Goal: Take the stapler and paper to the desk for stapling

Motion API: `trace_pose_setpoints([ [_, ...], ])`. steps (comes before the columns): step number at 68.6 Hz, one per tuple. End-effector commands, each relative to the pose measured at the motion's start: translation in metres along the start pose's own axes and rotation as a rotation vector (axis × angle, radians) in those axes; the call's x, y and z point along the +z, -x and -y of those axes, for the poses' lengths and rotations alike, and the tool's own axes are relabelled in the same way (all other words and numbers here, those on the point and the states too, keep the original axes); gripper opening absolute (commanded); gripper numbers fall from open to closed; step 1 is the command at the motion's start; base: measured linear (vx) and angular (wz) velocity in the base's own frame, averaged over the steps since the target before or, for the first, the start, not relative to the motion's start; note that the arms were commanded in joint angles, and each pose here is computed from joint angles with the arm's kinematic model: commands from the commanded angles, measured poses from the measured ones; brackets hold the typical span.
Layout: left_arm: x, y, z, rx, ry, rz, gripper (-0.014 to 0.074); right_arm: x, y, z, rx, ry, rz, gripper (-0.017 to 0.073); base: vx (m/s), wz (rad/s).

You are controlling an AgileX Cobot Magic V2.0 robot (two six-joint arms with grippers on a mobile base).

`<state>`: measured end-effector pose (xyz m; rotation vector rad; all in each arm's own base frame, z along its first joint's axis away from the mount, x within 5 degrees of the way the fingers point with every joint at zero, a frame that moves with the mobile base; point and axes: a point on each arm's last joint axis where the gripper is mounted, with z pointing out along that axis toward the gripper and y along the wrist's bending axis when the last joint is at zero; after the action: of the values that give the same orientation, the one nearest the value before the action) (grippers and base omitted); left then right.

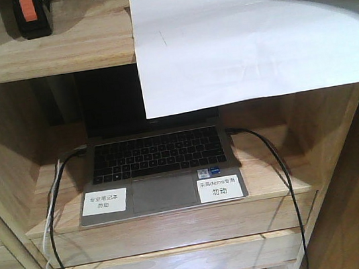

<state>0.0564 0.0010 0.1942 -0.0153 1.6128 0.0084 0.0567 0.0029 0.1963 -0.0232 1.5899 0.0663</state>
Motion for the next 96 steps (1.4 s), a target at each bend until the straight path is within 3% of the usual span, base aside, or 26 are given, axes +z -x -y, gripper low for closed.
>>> trace_pose_setpoints([
  [1, 0.0003, -0.0025, 0.0001, -0.010, -0.001, 0.055, -0.0007, -0.0013, 0.0065, -0.0005, -0.004, 0.004, 0.086, -0.0009, 0.00, 0.00],
  [96, 0.0002, -0.0012, 0.0002, -0.010, -0.002, 0.067, -0.0007, -0.0013, 0.0065, -0.0005, -0.004, 0.004, 0.086, -0.0009, 0.00, 0.00],
])
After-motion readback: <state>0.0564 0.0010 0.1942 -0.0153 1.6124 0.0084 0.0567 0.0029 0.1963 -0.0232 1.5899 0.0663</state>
